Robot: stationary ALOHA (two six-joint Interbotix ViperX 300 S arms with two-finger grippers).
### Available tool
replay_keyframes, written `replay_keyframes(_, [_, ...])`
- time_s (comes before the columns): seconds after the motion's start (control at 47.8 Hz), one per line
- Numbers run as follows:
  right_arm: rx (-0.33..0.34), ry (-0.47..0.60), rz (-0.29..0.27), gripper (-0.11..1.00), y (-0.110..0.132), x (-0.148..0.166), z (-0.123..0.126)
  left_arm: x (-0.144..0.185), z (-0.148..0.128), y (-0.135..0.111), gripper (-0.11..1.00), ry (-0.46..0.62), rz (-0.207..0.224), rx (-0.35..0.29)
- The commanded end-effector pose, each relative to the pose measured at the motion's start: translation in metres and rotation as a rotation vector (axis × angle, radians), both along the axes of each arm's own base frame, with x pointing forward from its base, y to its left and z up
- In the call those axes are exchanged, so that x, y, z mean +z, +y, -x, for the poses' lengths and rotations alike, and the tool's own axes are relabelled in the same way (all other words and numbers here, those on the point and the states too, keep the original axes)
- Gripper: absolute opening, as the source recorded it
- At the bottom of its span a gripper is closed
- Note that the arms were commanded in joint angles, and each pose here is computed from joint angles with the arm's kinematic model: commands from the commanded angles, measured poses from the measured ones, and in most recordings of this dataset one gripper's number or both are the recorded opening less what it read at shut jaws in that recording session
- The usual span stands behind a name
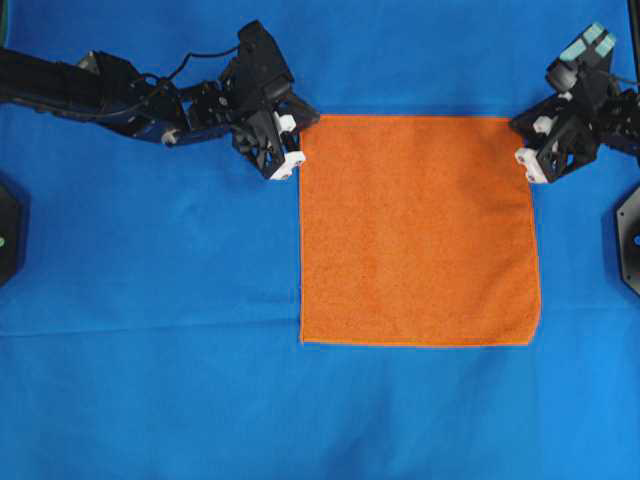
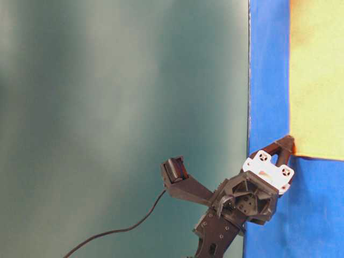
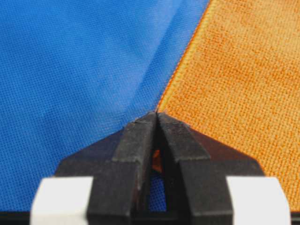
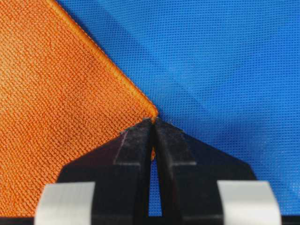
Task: Fold the orange towel.
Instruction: 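Pinch the top corners of the orange towel with both grippers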
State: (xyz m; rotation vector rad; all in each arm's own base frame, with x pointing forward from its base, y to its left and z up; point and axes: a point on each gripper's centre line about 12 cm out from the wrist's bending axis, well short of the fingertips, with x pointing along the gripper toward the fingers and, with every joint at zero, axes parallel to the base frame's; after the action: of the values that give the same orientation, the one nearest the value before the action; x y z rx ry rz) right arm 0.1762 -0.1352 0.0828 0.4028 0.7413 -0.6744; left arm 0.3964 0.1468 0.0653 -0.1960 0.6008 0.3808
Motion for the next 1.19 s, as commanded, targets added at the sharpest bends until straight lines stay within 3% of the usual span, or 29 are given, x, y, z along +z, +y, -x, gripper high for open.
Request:
replay_keyframes(0.0, [-0.001, -0.016, 0.009, 0.01, -0.001, 0.003, -0.002, 0.006, -0.003, 0.0, 0.01, -0.006, -0.006, -0.008])
replay_keyframes(0.46, [-0.006, -0.074, 0.049, 0.01, 0.001, 0.031, 0.0, 0.045, -0.002, -0.001, 0.01, -0.046, -0.023, -0.012])
replay_keyframes(0.857, [-0.009, -0.077, 0.035, 0.01, 0.009, 0.039, 0.007, 0.056, -0.008, -0.005, 0.01, -0.043, -0.034, -0.035])
replay_keyframes(1.171, [0.049, -0.059, -0.055, 0.01, 0.036, 0.051, 0.002, 0.072, -0.01, -0.045, 0.01, 0.003, -0.016, -0.127])
